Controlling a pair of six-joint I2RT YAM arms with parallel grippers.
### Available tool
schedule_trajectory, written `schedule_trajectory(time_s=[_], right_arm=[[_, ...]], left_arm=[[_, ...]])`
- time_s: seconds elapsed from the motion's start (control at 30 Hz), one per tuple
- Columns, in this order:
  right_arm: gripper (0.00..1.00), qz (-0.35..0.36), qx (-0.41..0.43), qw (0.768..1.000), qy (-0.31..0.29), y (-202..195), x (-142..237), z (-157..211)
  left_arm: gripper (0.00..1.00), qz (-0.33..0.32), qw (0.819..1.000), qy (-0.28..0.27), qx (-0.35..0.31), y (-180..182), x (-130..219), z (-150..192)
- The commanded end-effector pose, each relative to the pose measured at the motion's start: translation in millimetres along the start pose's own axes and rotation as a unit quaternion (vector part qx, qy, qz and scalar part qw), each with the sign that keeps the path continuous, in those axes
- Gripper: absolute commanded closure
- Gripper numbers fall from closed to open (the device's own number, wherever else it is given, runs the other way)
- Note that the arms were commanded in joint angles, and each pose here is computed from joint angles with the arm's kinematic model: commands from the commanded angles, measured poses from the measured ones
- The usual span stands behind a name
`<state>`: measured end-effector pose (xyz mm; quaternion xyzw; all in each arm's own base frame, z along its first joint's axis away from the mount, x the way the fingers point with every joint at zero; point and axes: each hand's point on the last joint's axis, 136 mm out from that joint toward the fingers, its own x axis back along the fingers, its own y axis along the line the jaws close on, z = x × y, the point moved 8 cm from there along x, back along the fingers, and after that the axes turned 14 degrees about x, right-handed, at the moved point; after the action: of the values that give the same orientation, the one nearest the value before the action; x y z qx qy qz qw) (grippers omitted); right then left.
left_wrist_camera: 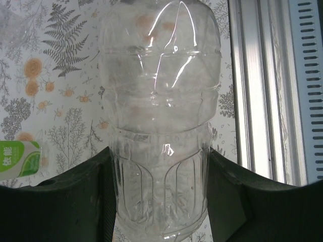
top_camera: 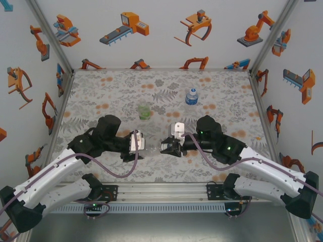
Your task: Screw on the bottle caps
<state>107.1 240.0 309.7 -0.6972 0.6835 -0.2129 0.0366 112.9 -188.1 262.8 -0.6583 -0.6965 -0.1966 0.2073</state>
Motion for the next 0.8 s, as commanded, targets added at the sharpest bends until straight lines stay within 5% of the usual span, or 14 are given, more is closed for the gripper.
schedule_trajectory(time_s=[0.0,0.4,0.73,0.77], right_arm=[[0.99,-0.001,0.004,0.999,-0.033,-4.8,-0.3,-14.3],[1.00,-0.014,0.010,0.999,-0.048,-3.8,-0.7,-20.1],[1.00,-0.016,0.012,0.999,-0.047,-4.5,0.0,-22.4],[0.94,-0.015,0.011,0.999,-0.045,-4.7,0.8,-23.2]], left_arm=[[0.42,0.022,1.000,-0.012,0.008,-0.8,-2.7,-5.5],[0.41,0.068,0.997,0.002,0.032,-2.0,-10.7,-5.6],[0.73,0.081,0.996,0.009,0.031,-3.0,-10.9,-5.9],[0.75,0.081,0.996,0.009,0.030,-3.0,-10.7,-6.0]])
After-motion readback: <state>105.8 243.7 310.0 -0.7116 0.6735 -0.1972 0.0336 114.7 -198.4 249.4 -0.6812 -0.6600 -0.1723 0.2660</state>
